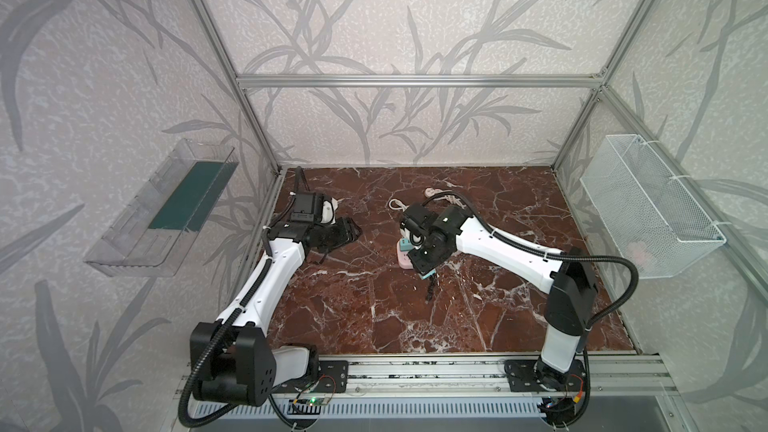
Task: Insert the plug
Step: 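Carry the teal charger toward the left gripper while the left gripper reaches to meet it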
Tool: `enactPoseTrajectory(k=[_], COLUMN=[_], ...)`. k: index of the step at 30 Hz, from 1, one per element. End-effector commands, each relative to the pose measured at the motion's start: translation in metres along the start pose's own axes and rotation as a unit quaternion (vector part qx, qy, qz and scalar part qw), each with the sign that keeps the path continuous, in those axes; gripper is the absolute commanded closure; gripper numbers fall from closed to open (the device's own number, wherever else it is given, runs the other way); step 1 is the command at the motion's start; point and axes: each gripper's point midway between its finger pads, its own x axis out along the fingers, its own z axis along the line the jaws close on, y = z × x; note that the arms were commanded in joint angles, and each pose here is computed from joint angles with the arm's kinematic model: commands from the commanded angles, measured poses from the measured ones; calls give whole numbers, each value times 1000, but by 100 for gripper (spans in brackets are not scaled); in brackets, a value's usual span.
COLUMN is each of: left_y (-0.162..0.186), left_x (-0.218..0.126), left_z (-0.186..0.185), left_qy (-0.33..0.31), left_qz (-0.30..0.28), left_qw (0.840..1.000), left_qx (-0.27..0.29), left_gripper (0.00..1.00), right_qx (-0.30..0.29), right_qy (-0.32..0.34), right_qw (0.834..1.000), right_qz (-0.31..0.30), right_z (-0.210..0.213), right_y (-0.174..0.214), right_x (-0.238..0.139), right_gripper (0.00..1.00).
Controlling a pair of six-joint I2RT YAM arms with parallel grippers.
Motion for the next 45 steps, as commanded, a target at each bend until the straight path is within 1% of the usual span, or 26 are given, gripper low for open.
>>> enactPoseTrajectory(k=[1,4,7,11,14,17,24,30,37,45], left_y=[6,14,24,38,47,50,56,63,66,68], left_x=[-1,0,0,1,4,8,11,13,13,13], left_z=[-35,-62,-84,-104,-110,-110,-115,-119,-122,-125], left_qy=[103,170,225,266,272,272,280,288,292,297], left_qz=[11,34,60,90,106,116,130,145,151,156], left_qw=[995,985,972,959,955,954,950,945,943,940], left_qx=[10,23,35,46,54,50,54,55,58,59], left_gripper=[36,37,36,36,37,38,39,41,43,45], right_qx=[-53,-81,-104,-122,-125,-124,-121,-124,-131,-137], right_qy=[2,-8,-20,-34,-35,-54,-78,-75,-77,-94], right_qw=[998,995,991,988,986,984,979,976,974,972], right_qz=[-27,-64,-80,-94,-105,-117,-144,-159,-168,-169], right_z=[0,5,10,16,18,24,33,34,37,46], right_y=[-8,-20,-27,-34,-40,-45,-58,-68,-79,-89], right_x=[-11,-26,-34,-42,-46,-50,-57,-63,-68,-67], right_gripper=[100,100,100,100,100,100,100,100,100,100])
